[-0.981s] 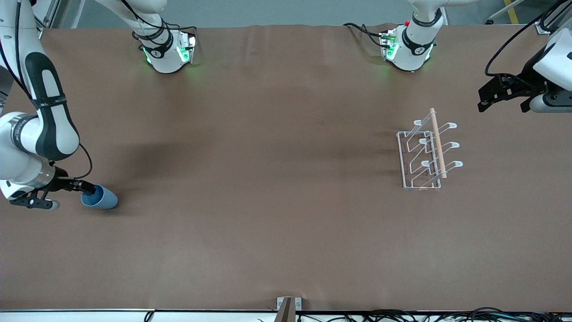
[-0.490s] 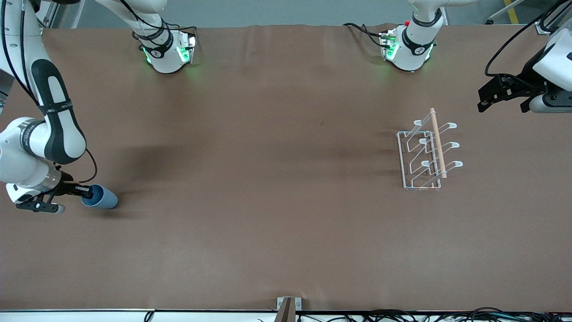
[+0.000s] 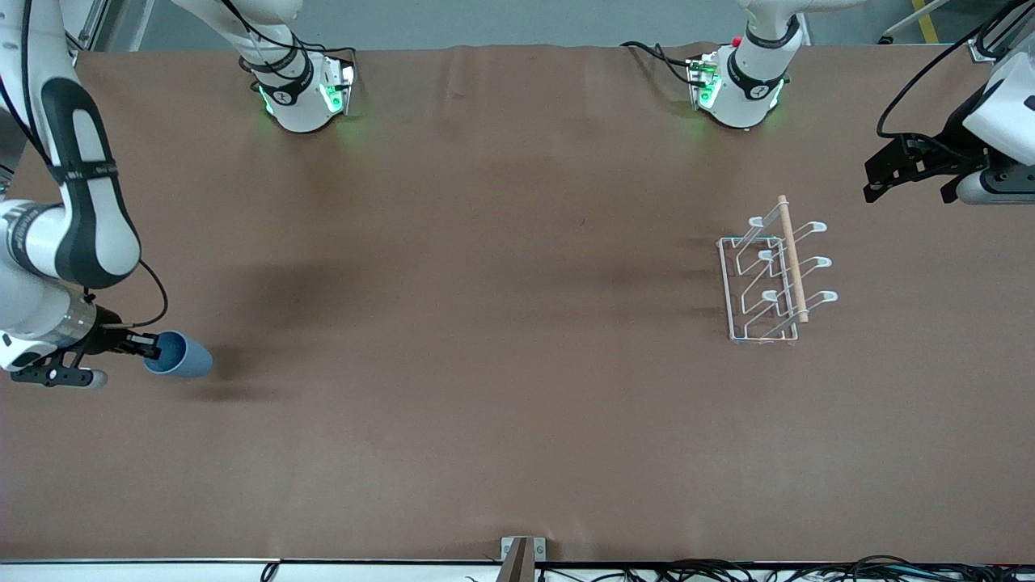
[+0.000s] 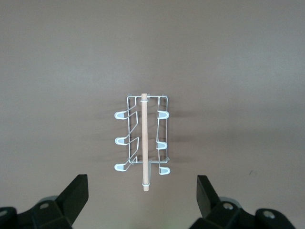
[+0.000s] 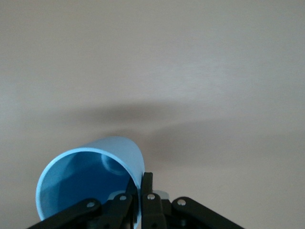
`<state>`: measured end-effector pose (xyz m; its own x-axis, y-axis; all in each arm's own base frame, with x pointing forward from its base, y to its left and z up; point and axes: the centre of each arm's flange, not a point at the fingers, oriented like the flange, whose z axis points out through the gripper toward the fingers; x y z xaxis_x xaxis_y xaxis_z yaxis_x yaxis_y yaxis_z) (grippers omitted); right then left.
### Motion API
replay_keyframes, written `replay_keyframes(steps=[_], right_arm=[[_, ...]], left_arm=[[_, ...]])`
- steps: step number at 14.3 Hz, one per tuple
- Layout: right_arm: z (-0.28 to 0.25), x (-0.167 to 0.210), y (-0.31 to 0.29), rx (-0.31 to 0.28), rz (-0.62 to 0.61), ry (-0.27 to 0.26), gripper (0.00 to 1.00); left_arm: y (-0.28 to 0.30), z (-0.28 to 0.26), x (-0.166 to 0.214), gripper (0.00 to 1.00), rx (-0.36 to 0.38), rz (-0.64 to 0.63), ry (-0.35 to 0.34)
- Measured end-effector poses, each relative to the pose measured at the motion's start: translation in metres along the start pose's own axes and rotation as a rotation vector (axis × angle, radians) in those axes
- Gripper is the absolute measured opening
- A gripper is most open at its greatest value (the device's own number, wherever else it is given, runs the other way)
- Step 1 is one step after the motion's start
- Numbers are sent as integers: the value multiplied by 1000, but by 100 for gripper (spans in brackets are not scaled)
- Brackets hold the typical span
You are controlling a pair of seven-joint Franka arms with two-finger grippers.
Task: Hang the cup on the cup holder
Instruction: 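Lift the blue cup with the right gripper while the left gripper reaches over, then grasp the cup base with the left gripper beside the right gripper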
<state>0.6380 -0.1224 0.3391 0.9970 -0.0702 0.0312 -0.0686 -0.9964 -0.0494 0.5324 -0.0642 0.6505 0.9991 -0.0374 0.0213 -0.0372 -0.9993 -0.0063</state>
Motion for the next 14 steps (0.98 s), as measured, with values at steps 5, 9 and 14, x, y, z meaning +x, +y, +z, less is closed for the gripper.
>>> replay_keyframes(steps=[5, 9, 14], right_arm=[[-69, -15, -104, 286, -3, -14, 4], [-77, -28, -207, 580, 3, -62, 4], [-87, -49, -310, 944, 84, -135, 4]], left_arm=[[0, 0, 0, 100, 0, 1, -1], [35, 4, -2, 100, -4, 68, -10], [179, 22, -18, 100, -23, 319, -16]])
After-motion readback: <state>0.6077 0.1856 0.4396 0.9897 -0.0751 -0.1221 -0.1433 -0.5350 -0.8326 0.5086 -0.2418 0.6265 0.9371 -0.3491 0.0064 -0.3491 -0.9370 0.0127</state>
